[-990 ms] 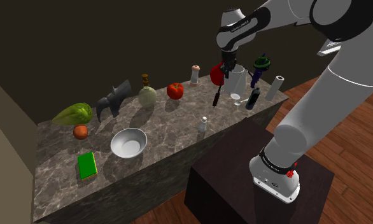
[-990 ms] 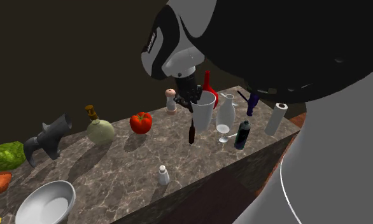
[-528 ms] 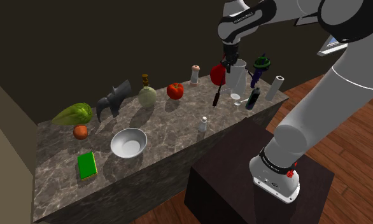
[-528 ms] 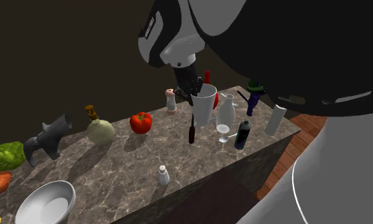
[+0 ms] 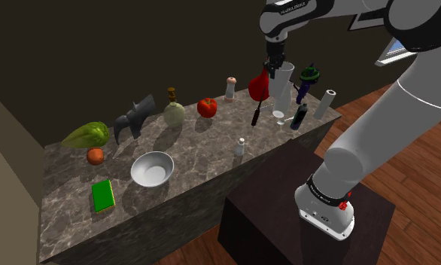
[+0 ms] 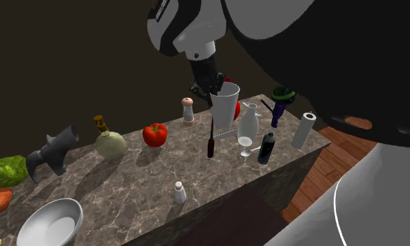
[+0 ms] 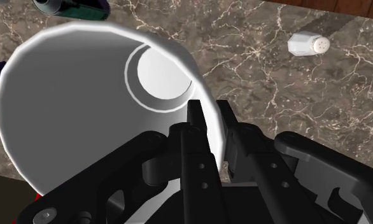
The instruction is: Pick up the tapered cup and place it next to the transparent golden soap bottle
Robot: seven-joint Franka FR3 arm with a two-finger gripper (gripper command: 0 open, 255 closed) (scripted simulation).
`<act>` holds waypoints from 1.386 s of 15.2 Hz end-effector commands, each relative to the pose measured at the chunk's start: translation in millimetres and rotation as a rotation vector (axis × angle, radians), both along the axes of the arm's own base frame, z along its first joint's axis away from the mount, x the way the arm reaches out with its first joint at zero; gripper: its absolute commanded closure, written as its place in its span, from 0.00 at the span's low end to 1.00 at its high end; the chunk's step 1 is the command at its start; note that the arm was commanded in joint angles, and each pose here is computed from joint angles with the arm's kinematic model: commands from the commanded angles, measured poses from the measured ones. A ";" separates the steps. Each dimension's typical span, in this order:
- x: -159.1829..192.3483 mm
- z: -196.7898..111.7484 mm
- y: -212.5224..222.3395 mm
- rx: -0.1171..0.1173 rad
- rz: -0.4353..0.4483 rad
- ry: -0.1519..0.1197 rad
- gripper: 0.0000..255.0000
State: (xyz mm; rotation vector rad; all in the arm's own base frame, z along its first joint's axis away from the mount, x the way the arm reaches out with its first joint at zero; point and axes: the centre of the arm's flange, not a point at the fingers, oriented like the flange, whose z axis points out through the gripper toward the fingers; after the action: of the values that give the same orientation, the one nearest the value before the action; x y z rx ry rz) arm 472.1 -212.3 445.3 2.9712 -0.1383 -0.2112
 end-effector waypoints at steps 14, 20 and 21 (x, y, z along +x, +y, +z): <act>46.3 45.6 64.5 0.000 0.000 0.000 1.00; 92.1 45.8 129.1 0.000 0.000 0.000 1.00; 99.8 45.9 139.9 0.000 0.000 0.000 1.00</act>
State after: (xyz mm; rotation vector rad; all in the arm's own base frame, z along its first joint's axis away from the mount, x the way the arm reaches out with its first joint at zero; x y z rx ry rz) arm 562.7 -84.1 489.4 2.9710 -0.1360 -0.2120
